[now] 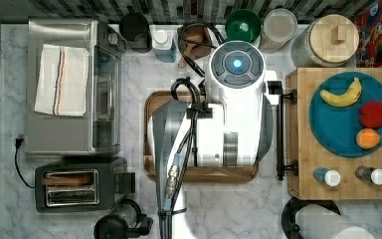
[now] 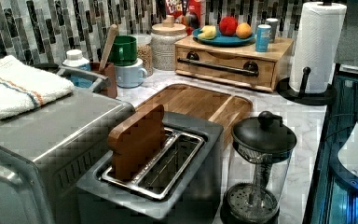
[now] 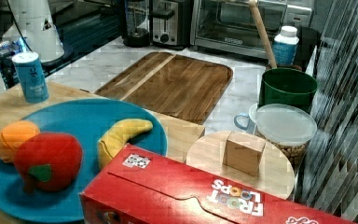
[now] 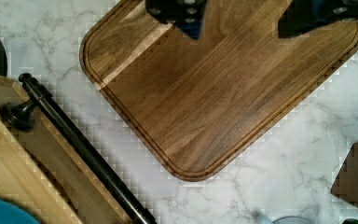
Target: Open the drawer.
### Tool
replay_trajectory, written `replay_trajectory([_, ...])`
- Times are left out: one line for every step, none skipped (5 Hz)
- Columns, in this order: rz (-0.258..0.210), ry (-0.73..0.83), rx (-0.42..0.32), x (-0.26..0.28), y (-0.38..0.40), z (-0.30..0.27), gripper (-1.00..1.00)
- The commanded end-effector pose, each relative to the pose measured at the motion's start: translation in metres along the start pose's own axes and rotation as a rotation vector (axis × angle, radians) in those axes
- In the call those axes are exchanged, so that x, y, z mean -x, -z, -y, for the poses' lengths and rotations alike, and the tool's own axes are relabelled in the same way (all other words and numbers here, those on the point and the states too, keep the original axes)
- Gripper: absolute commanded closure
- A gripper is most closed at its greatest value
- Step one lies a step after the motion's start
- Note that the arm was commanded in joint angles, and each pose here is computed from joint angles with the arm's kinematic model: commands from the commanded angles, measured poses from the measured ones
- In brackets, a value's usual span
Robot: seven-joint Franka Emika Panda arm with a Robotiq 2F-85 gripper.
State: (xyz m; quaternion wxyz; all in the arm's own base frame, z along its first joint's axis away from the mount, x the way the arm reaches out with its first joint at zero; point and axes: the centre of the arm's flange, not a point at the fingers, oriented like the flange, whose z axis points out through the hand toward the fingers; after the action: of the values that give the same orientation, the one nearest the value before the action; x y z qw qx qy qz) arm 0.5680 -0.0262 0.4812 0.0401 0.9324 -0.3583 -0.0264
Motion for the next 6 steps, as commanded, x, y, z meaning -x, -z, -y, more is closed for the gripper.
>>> replay_trajectory([-0.001,0.0,0.0,-0.001,0.0,-0.001,-1.0])
replay_trajectory([0.003,0.074,-0.012,0.0,-0.008,-0.006,-1.0])
replay_trajectory([0.001,0.181,0.003,0.0,-0.017,-0.021,-1.0])
replay_trajectory([0.043,0.341,-0.011,-0.008,-0.031,-0.044,-1.0])
replay_trajectory([0.029,0.454,0.009,-0.02,-0.031,-0.066,-1.0])
replay_trajectory([0.032,0.543,0.006,-0.026,-0.053,-0.086,-1.0])
